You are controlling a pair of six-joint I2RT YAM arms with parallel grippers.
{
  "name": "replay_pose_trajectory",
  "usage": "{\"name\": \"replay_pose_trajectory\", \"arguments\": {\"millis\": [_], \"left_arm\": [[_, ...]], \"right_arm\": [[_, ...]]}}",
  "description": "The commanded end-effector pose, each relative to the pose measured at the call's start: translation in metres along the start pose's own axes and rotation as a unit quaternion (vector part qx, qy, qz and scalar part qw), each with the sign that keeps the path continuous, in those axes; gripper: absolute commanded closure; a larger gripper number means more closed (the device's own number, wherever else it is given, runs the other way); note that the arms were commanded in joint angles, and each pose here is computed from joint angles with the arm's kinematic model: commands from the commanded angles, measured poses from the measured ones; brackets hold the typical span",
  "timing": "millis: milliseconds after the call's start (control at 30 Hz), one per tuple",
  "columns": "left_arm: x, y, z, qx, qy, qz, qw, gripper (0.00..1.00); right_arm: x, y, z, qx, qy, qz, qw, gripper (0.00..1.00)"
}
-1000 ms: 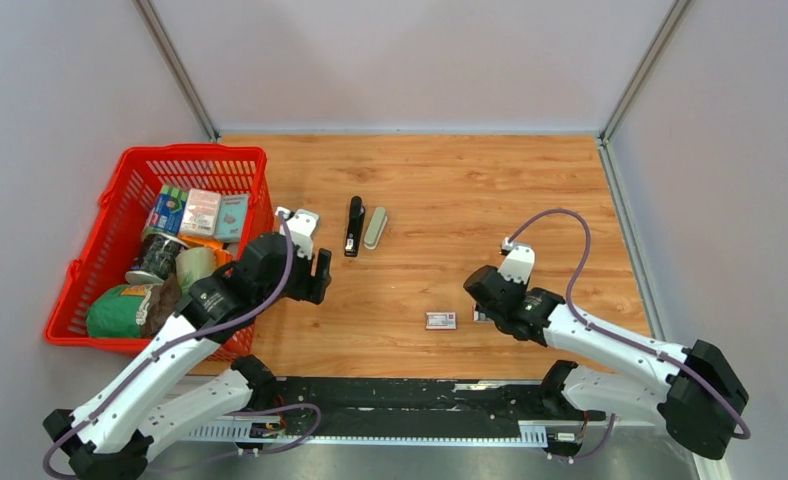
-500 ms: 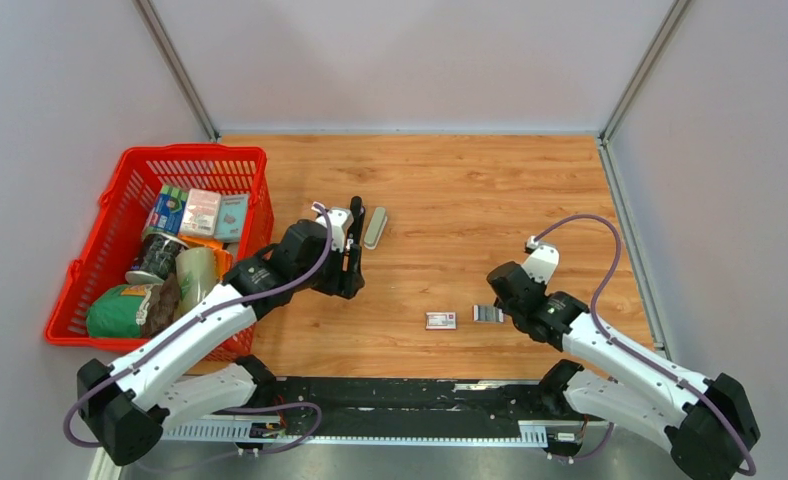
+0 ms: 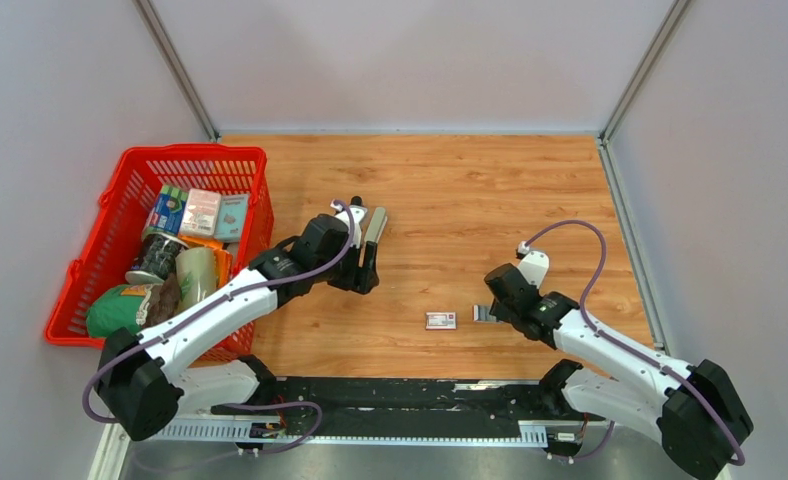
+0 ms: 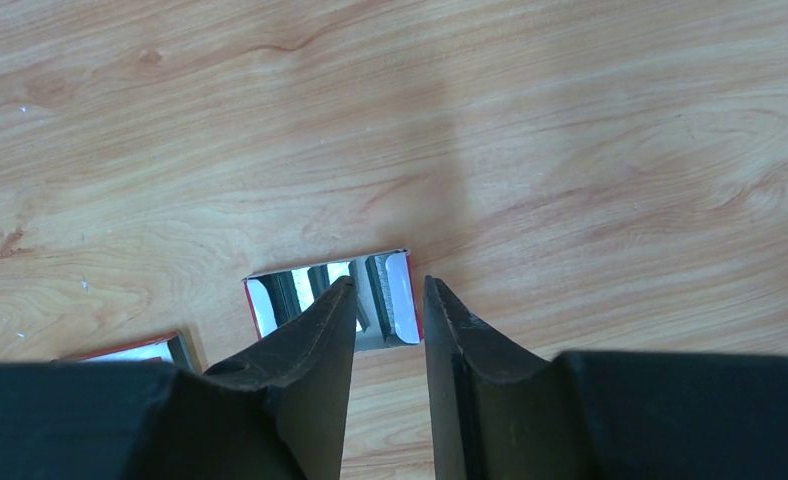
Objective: Unload the staples from the stapler
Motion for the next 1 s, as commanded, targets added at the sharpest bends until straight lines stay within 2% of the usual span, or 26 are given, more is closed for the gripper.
{"name": "replay_pose_trajectory", "arguments": {"millis": [0, 967], "left_arm": [[0.006, -0.007, 0.006, -0.003, -0.015, -0.021, 1.000, 0.27], [0.018, -0.009, 0.005, 0.000, -0.006, -0.033, 0.999, 0.27]], "right_arm": [[0.002, 0.003, 0.002, 0.008, -0.008, 0.008, 1.000, 0.67], [0.015, -0.002, -0.009, 0.016, 0.004, -0.018, 1.000, 0.73]]}}
Point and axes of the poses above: each gripper's point midway between its finger pads, its own x axis out along the fingers, its own y axis along the line the jaws close on, z = x × y, the point moved 6 cm from there along -x, back along the fingers, and after that the axes turned 5 degrees about x, right-handed, at the moved point
